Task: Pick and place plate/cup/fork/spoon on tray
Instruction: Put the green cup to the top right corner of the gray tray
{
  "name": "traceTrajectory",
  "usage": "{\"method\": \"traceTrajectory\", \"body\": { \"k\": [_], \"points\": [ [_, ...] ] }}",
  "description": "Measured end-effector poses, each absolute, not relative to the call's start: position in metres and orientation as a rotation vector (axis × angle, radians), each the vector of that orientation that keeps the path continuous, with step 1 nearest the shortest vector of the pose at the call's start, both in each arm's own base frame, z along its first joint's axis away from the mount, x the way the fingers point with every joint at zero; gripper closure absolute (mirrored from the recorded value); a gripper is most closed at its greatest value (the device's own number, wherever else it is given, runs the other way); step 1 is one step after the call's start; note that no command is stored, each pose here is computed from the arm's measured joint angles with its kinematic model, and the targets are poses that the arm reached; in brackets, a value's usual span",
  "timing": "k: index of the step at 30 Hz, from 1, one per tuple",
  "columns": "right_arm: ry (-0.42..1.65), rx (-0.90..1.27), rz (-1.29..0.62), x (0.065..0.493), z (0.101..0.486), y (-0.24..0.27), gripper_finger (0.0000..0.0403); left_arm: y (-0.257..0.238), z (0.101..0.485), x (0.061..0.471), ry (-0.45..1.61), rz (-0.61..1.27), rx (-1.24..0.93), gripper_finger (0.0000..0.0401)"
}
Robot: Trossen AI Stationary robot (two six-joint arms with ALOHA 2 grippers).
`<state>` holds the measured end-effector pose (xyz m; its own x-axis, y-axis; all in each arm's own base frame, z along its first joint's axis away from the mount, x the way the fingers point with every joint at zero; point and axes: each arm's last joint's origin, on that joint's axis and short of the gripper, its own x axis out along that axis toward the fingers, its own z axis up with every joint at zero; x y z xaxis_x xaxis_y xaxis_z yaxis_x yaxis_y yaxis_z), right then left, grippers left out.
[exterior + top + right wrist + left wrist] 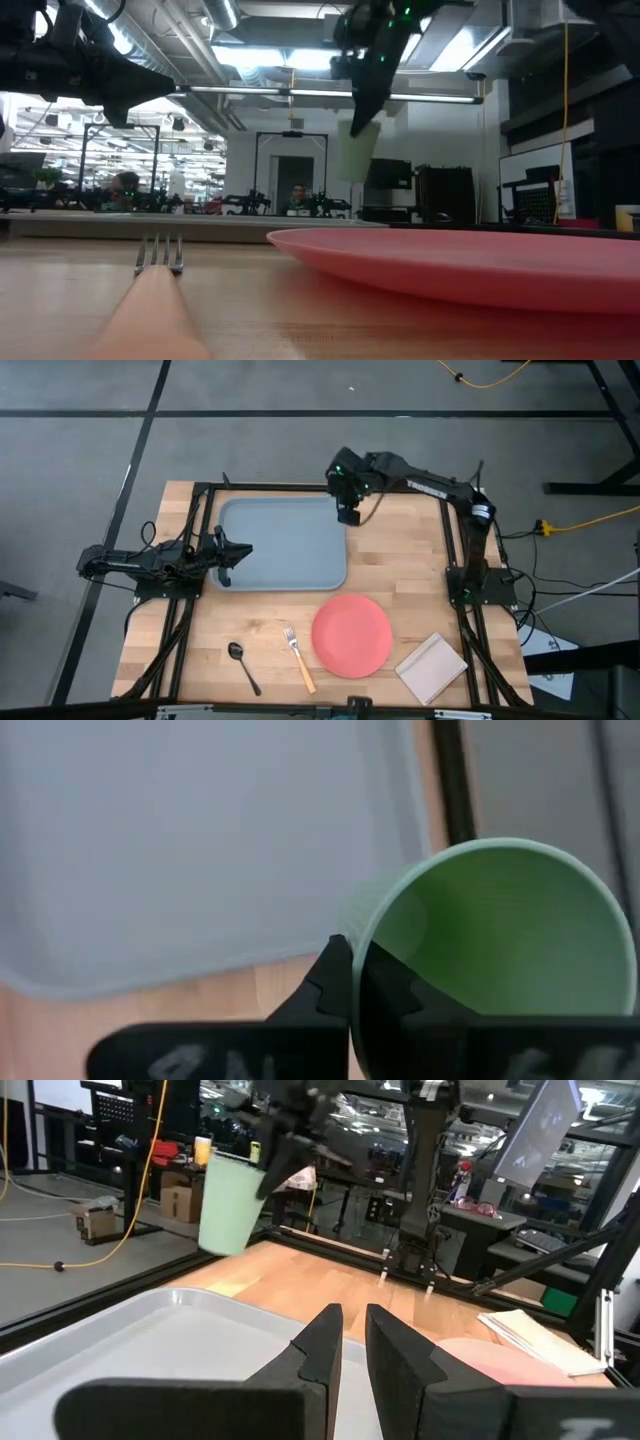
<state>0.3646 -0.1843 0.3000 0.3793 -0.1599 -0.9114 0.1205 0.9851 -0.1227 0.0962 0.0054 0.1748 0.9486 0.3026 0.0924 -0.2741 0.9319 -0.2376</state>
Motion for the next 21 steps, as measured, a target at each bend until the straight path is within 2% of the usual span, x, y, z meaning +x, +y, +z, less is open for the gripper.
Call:
{"method": "traceTrajectory", "body": {
  "k": [4,10,21],
  "points": [
    [1.188,0.051,-0.123,0.361,0.280,-0.210,0.0399,0.005,0.175,0.096,-0.128,0.296,-0.225,0.0360],
    [1.217,0.078,-0.140,0.355,0.266,-0.230,0.0399,0.005,0.175,0.096,-0.129,0.297,-0.224,0.0360],
    [1.230,0.050,0.035,0.388,0.231,-0.207,0.0399,0.005,0.175,0.096,-0.128,0.298,-0.224,0.0360]
  ]
}}
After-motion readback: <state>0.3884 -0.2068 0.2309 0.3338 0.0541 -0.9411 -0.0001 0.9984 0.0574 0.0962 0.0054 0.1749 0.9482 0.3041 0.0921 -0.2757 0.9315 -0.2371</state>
